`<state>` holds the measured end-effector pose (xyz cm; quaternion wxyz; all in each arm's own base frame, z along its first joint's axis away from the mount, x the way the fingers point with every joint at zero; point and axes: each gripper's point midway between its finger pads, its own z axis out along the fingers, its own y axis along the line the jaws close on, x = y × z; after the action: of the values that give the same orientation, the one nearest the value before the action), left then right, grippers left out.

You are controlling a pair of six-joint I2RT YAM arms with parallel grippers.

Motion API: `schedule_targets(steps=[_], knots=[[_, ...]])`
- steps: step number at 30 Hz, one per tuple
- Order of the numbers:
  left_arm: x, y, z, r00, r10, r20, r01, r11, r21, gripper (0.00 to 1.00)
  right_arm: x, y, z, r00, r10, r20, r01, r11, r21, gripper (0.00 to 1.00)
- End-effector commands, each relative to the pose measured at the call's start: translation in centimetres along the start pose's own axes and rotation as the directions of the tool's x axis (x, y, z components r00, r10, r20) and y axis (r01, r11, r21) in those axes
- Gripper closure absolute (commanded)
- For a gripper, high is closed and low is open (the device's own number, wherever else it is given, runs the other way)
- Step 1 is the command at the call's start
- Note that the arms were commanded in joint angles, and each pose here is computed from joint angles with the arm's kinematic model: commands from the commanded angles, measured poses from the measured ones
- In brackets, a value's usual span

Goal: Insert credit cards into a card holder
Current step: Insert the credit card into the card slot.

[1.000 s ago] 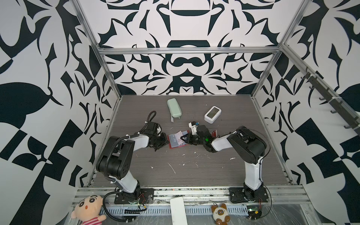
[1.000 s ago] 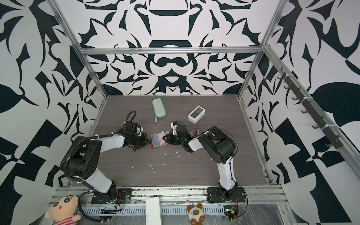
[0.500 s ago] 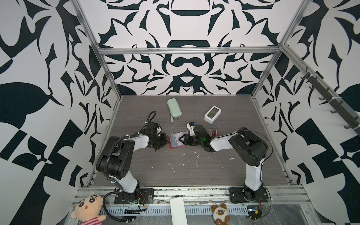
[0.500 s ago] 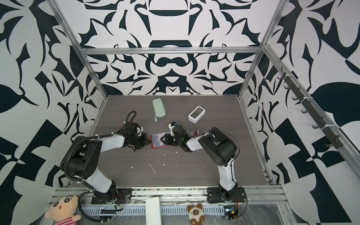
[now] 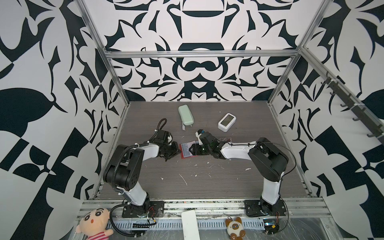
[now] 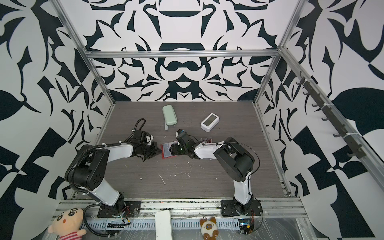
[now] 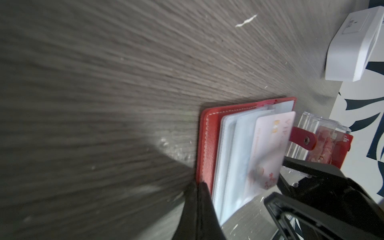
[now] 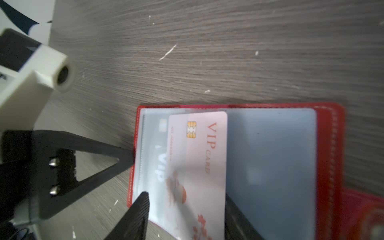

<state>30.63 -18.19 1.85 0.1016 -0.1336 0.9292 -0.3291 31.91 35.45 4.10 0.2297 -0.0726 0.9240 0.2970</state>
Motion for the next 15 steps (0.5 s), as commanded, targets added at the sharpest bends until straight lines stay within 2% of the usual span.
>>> schedule_targets(steps=[1, 2, 3, 7, 11, 15], knots=[[2.2, 3.4, 0.9, 0.996, -0.054, -0.066, 0.046, 0.993, -0.109, 1.0, 0.5, -1.9, -1.0, 0.999, -0.035, -0.033, 0.039, 0.991, 0.128, 0.36], [2.1, 3.3, 0.9, 0.997, -0.052, -0.064, 0.045, 0.993, -0.106, 1.0, 0.4, -1.9, -1.1, 0.999, -0.041, -0.033, 0.045, 0.99, 0.134, 0.34], [2.2, 3.3, 0.9, 0.996, -0.052, -0.068, 0.045, 0.993, -0.108, 1.0, 0.4, -1.9, -1.2, 0.998, -0.043, -0.035, 0.047, 0.989, 0.142, 0.28], [2.1, 3.3, 1.0, 0.996, -0.051, -0.068, 0.044, 0.993, -0.107, 1.0, 0.1, -1.7, -1.4, 0.998, -0.06, -0.034, 0.064, 0.986, 0.154, 0.26], [2.2, 3.3, 1.0, 0.996, -0.051, -0.074, 0.042, 0.993, -0.109, 1.0, -0.6, -1.1, -1.8, 0.996, -0.082, -0.031, 0.085, 0.985, 0.151, 0.27], [2.2, 3.3, 1.0, 0.996, -0.048, -0.077, 0.04, 0.993, -0.107, 1.0, -1.2, -0.4, -2.0, 0.993, -0.114, -0.043, 0.119, 0.983, 0.141, 0.32]])
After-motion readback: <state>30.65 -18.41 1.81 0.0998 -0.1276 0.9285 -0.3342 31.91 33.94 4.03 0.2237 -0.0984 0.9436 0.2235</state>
